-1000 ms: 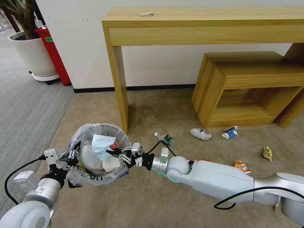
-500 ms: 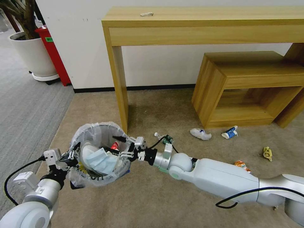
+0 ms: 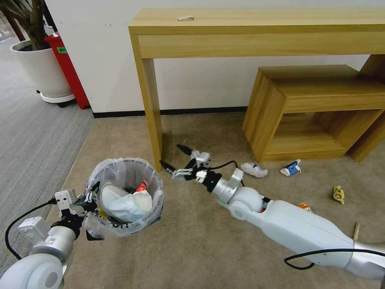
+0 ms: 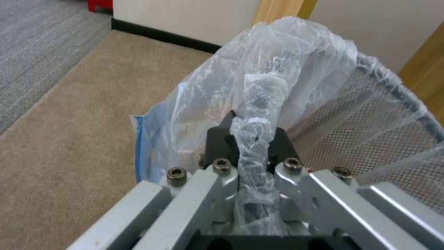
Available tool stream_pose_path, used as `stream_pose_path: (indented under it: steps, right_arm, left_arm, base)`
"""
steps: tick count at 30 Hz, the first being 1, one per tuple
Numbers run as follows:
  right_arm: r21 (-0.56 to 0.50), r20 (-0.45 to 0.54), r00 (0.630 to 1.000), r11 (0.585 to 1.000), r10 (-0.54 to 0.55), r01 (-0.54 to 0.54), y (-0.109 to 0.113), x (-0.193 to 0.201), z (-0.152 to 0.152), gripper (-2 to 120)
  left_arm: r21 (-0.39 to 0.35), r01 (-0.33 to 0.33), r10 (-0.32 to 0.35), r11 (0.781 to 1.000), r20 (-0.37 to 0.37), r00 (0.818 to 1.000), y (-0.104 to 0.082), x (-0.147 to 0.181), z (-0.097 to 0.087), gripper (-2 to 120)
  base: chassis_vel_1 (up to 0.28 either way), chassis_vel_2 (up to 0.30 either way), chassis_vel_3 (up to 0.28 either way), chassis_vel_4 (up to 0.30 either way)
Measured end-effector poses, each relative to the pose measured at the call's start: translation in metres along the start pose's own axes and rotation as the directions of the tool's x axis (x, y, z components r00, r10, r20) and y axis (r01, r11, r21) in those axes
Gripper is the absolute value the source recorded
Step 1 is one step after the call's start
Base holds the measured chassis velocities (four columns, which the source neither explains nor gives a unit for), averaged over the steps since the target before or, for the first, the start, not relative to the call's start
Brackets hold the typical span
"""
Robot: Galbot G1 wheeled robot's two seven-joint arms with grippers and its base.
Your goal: Pick up the trash bin and place the garbage on the floor into it.
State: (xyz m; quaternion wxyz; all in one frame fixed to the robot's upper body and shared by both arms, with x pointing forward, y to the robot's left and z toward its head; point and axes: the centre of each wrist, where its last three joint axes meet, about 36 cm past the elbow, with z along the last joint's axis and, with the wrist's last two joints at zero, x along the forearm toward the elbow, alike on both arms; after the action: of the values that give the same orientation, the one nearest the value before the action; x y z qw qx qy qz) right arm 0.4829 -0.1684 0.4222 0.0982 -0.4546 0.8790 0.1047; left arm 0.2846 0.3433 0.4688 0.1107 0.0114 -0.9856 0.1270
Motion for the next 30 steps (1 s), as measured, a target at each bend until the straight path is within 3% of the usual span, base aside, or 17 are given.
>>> stream_pose_path:
  steps: [10,16,24,30]
  right_arm:
    - [0.101,0.009,0.988,0.982,0.156,-0.157,-0.039,0.052,-0.028,100]
    - [0.168,-0.015,0.979,0.966,0.202,-0.197,-0.06,0.086,-0.031,100]
    - [0.278,-0.07,0.958,0.927,0.279,-0.25,-0.081,0.124,-0.017,100]
    - [0.335,-0.146,0.942,0.911,0.302,-0.24,-0.094,0.157,0.015,100]
  left_arm:
    - [-0.004,0.004,-0.004,1.0,-0.003,1.0,0.002,-0.002,0.004,4]
    - [-0.006,0.002,-0.002,1.0,0.0,1.0,0.002,-0.002,0.006,4]
    - [0.0,0.01,-0.01,1.0,0.007,1.0,0.002,-0.001,0.01,4]
    - [0.011,0.02,-0.021,1.0,0.011,1.0,0.001,-0.002,0.016,4]
  base:
    - [0.0,0.0,0.0,0.0]
    - [0.0,0.0,0.0,0.0]
    - [0.0,0.0,0.0,0.0]
    - [0.0,0.0,0.0,0.0]
